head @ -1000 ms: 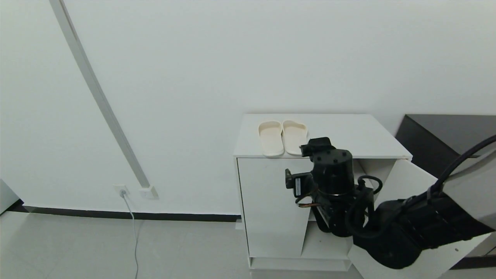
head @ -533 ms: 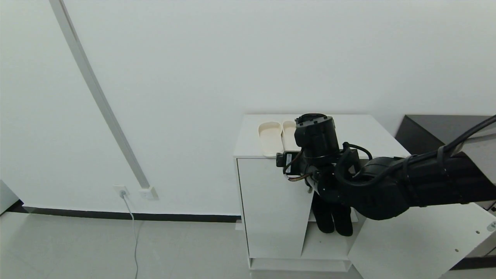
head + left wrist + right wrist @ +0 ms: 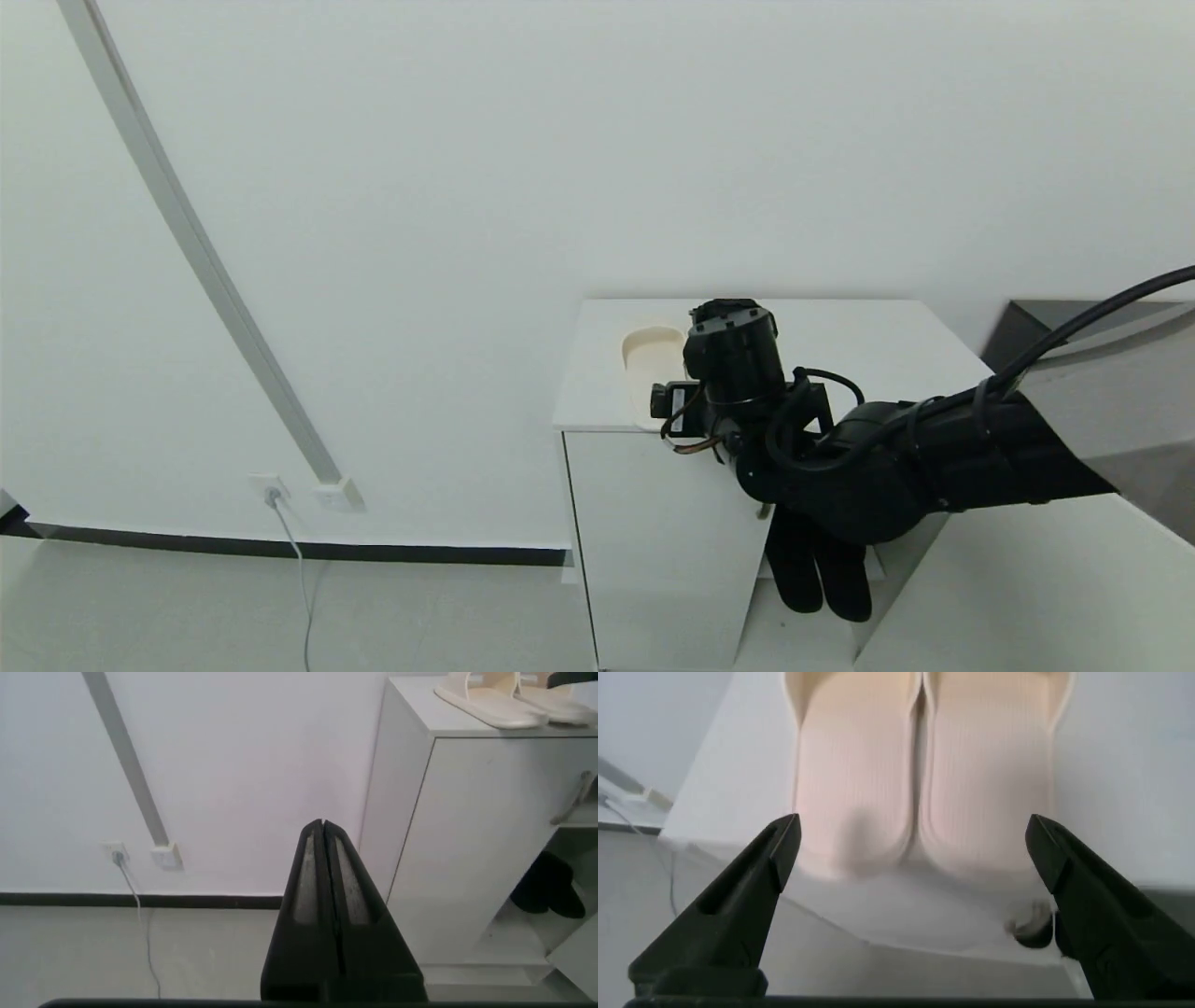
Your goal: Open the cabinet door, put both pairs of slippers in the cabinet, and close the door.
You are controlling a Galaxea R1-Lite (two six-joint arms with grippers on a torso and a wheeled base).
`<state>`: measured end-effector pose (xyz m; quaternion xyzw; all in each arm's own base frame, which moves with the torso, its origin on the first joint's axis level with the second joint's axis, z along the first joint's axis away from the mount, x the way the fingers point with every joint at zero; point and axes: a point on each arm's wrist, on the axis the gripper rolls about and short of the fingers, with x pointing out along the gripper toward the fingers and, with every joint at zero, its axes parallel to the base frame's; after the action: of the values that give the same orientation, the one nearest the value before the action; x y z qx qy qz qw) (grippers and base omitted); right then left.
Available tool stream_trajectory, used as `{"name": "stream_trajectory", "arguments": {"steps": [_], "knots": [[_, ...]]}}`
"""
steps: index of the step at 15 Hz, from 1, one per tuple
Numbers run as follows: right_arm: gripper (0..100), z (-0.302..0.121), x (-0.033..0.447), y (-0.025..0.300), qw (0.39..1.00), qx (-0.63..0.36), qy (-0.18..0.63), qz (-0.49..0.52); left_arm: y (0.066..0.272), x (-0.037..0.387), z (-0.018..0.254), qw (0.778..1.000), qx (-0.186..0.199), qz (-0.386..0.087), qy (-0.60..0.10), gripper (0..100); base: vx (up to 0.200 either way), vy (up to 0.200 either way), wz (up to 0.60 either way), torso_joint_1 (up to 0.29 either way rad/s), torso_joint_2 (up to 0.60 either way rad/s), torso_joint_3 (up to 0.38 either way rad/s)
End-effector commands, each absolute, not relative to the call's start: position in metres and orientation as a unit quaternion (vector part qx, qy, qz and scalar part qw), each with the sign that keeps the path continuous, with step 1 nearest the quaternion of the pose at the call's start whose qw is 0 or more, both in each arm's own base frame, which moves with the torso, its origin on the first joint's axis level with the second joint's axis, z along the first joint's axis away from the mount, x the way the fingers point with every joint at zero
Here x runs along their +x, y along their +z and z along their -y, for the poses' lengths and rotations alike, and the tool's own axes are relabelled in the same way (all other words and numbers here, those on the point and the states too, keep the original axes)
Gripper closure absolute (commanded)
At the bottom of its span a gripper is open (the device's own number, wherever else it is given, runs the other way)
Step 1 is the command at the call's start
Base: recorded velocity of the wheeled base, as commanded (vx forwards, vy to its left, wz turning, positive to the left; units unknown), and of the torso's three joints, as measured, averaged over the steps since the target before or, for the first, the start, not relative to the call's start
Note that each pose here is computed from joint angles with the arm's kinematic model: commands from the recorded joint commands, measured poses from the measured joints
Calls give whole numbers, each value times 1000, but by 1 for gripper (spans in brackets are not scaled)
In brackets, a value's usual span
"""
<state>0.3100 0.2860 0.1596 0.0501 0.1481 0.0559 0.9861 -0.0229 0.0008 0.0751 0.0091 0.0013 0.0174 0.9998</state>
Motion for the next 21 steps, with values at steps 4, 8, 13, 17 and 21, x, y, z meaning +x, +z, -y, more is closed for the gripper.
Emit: {"name": "stream_trajectory", "arguments": {"steps": [4,8,13,17,21], "knots": [[0,-294,323,138,988,31,54,-144,75,-23,-1,1000,8,-2,18,100,150,0,0,3,2,2],[0,-292,344,134,991,26,46,-121,75,-23,-1,1000,7,-1,18,100,0,0,0,0,0,0],[0,-298,367,120,992,20,40,-116,75,-23,-1,1000,4,-1,18,100,0,0,0,0,0,0],[0,-298,391,118,994,17,38,-100,75,-23,-1,1000,3,-1,18,100,0,0,0,0,0,0],[100,-298,397,118,995,21,35,-96,75,-23,-1,1000,3,-1,18,100,0,0,0,0,0,0]]}}
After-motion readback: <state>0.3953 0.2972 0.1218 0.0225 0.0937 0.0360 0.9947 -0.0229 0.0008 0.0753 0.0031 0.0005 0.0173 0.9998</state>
